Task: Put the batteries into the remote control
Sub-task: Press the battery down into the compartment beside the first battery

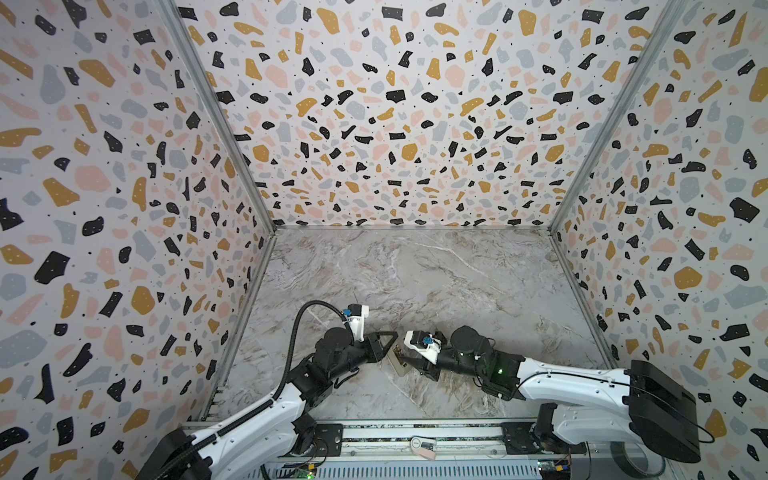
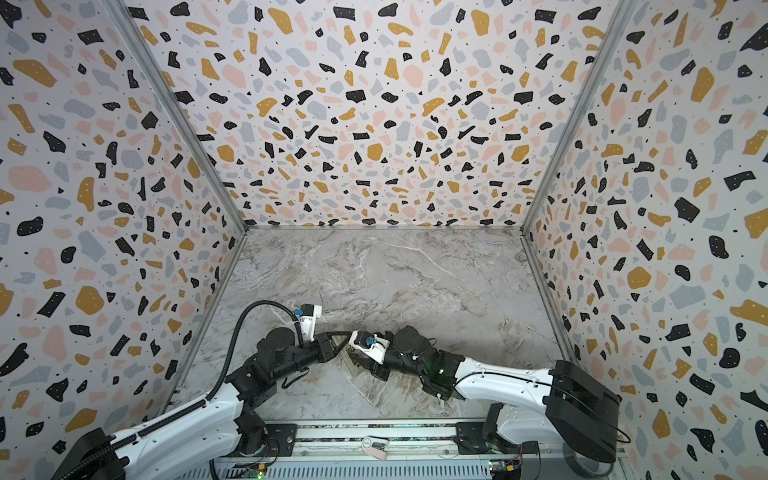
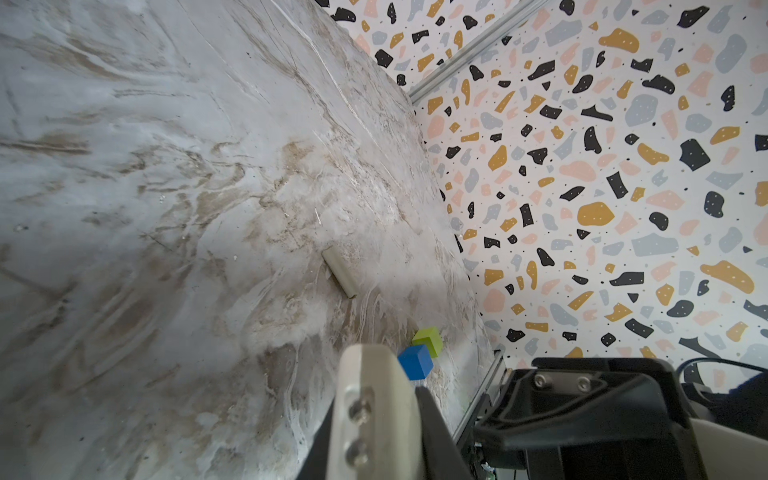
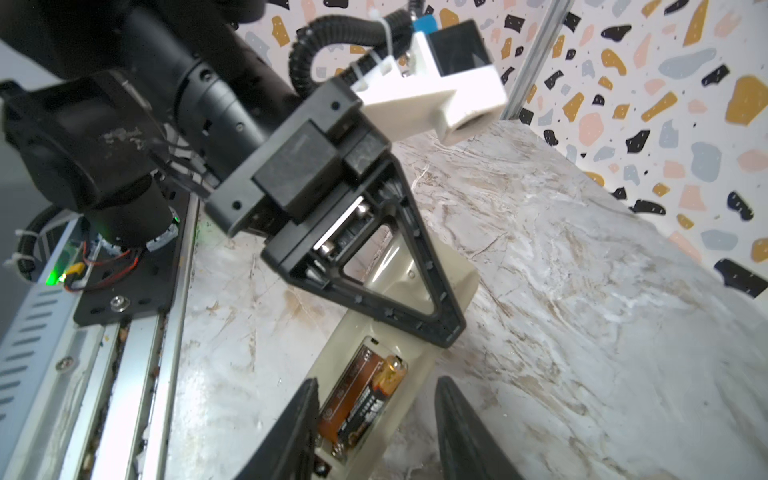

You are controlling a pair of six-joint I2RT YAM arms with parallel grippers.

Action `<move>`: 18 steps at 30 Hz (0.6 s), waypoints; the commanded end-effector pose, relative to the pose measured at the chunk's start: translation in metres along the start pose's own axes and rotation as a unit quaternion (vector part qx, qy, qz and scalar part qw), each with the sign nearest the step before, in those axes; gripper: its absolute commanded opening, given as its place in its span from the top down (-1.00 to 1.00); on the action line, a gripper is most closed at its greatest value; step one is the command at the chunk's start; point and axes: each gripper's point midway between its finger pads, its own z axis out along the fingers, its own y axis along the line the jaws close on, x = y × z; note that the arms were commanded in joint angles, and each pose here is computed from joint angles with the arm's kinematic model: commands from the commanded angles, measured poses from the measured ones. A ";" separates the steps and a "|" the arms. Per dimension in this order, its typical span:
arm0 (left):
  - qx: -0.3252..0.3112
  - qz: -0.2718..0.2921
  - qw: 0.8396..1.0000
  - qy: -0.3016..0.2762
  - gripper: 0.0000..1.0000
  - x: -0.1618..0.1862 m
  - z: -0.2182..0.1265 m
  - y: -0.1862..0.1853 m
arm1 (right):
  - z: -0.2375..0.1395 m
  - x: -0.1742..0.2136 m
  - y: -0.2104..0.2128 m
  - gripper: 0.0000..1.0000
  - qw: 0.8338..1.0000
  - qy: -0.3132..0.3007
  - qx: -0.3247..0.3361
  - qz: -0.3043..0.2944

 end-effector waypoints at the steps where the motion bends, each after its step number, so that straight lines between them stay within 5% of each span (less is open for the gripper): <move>1: 0.021 0.034 0.999 0.020 1.00 -0.001 0.000 -0.016 | -0.010 -0.004 0.004 0.06 0.995 0.025 -0.014 -0.093; 9: 0.019 0.046 0.997 0.051 1.00 0.008 0.003 -0.015 | -0.011 -0.017 0.005 0.42 0.985 0.019 -0.025 -0.170; 18: 0.029 0.055 0.996 0.066 1.00 0.012 0.003 -0.019 | 0.006 -0.012 0.005 0.49 0.979 0.041 -0.042 -0.195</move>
